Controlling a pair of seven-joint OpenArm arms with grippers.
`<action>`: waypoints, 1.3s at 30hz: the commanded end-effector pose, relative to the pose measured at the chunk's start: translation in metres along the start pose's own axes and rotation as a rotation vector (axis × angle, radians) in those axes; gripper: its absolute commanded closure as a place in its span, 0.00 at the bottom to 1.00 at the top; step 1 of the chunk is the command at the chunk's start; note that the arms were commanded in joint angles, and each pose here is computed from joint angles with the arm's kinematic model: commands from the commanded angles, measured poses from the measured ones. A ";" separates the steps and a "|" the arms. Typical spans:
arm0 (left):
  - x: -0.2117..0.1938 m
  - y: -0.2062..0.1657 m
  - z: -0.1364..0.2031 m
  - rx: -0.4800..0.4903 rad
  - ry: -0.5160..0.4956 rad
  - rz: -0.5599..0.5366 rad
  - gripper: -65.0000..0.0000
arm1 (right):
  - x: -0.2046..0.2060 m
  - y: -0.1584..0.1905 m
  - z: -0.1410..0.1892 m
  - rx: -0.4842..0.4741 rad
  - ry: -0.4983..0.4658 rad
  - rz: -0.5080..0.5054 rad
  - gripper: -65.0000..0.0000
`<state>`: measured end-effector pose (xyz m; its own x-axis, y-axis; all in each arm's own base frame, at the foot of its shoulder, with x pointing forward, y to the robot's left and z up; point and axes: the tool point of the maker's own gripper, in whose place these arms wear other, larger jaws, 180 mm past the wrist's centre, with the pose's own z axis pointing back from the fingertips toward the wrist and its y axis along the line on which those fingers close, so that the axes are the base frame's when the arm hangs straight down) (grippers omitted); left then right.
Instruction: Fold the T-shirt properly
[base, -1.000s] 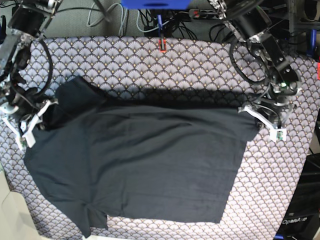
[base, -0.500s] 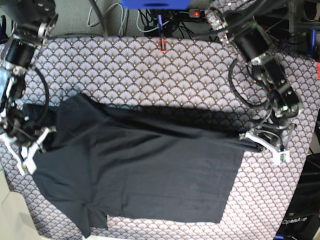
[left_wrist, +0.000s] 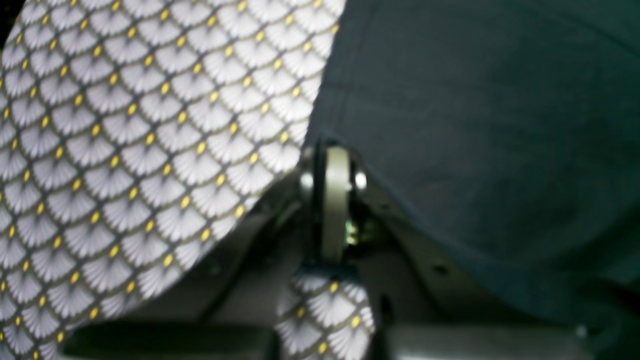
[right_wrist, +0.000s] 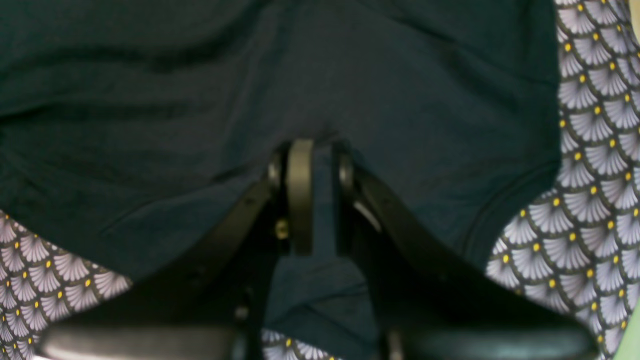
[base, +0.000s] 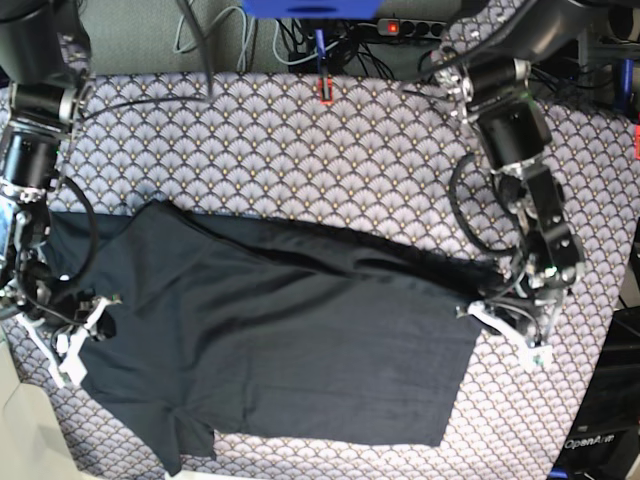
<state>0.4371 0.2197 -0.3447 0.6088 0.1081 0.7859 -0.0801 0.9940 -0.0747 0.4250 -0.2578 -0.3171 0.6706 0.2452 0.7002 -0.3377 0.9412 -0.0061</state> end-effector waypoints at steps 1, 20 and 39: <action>0.026 0.001 0.001 0.003 -0.065 0.007 1.00 | 0.024 -0.006 0.009 -0.009 -0.075 0.013 0.92; -0.025 0.000 -0.007 -0.006 0.023 0.014 1.00 | -0.051 -0.012 0.000 -0.037 0.100 -0.007 0.87; -0.034 0.013 -0.005 0.014 0.027 -0.001 1.00 | -0.080 -0.025 0.017 -0.082 0.144 -0.075 0.58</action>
<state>0.4052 0.2261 -0.3956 0.6756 0.1155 0.7281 -0.0962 0.9930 -0.0683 0.3570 -0.2963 -0.3791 0.8107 0.1934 0.5527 -0.2354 0.9719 0.0053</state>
